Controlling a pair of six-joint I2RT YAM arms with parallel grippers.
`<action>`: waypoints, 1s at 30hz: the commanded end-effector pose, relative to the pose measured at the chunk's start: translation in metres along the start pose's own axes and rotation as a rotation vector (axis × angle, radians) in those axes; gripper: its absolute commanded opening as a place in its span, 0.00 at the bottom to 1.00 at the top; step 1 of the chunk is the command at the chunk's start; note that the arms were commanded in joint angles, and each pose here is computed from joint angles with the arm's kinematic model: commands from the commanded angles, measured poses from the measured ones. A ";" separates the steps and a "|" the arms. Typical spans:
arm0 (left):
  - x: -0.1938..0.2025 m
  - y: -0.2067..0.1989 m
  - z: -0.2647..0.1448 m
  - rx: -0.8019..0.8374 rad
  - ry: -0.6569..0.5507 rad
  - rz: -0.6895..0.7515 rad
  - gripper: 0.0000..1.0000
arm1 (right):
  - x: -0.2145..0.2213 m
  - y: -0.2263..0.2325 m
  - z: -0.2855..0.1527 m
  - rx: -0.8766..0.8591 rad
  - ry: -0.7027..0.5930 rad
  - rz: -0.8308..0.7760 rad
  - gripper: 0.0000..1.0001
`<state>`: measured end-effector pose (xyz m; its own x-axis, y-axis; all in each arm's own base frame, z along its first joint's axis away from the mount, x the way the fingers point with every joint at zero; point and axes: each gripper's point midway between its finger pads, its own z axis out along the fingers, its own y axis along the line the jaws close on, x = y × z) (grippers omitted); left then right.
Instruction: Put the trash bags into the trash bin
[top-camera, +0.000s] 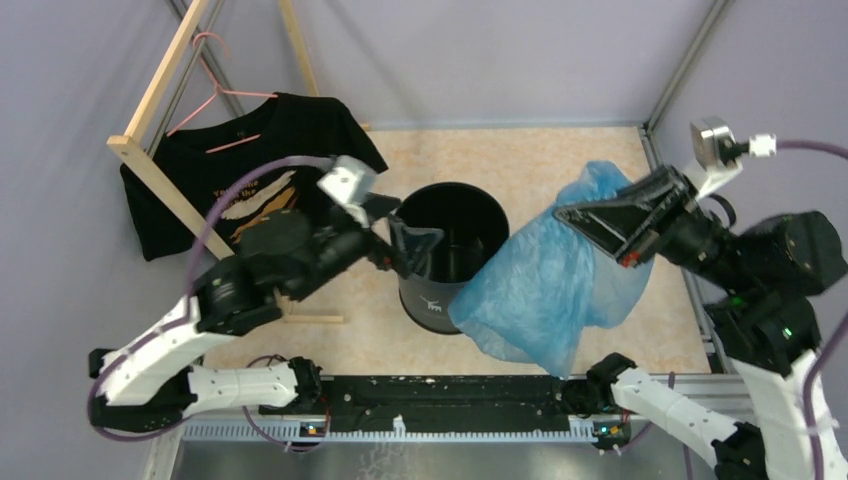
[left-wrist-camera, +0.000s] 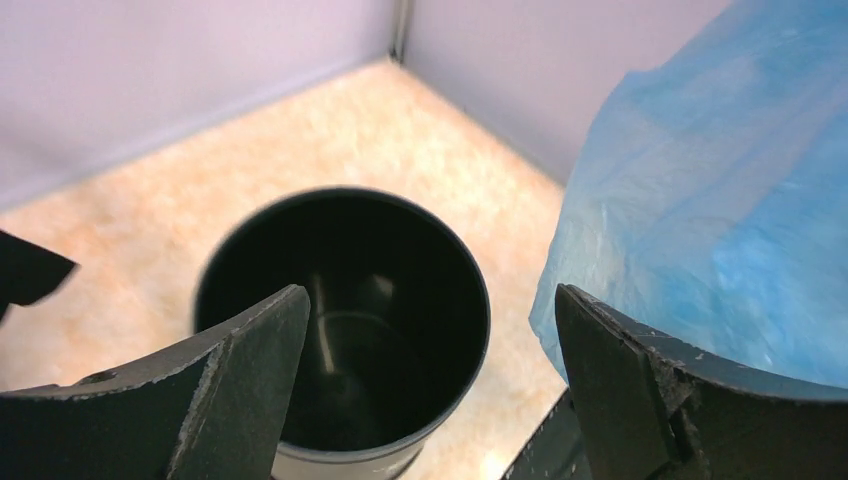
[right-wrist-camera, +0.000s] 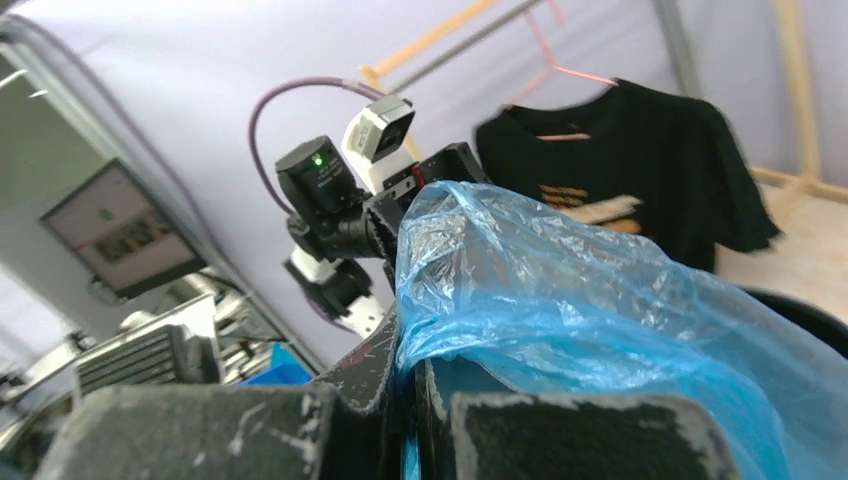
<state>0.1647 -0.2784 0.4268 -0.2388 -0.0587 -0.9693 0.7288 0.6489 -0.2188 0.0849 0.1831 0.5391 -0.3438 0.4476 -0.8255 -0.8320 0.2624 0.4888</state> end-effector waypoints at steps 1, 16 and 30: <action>-0.024 0.021 -0.030 -0.050 -0.136 0.083 0.99 | -0.033 0.043 0.037 -0.310 -0.052 -0.006 0.00; 0.021 0.046 -0.035 -0.163 0.024 0.070 0.99 | -0.024 -0.031 0.081 -0.093 -0.055 -0.058 0.00; -0.007 0.058 -0.074 -0.200 -0.034 0.034 0.99 | 0.024 -0.158 0.056 0.424 0.026 -0.213 0.00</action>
<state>0.1690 -0.1887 0.3995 -0.2594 0.0122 -0.9657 0.5425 0.8291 -0.1353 0.2334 0.2220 0.4524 -0.3076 0.3489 -0.8853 -0.6616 0.5902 0.4625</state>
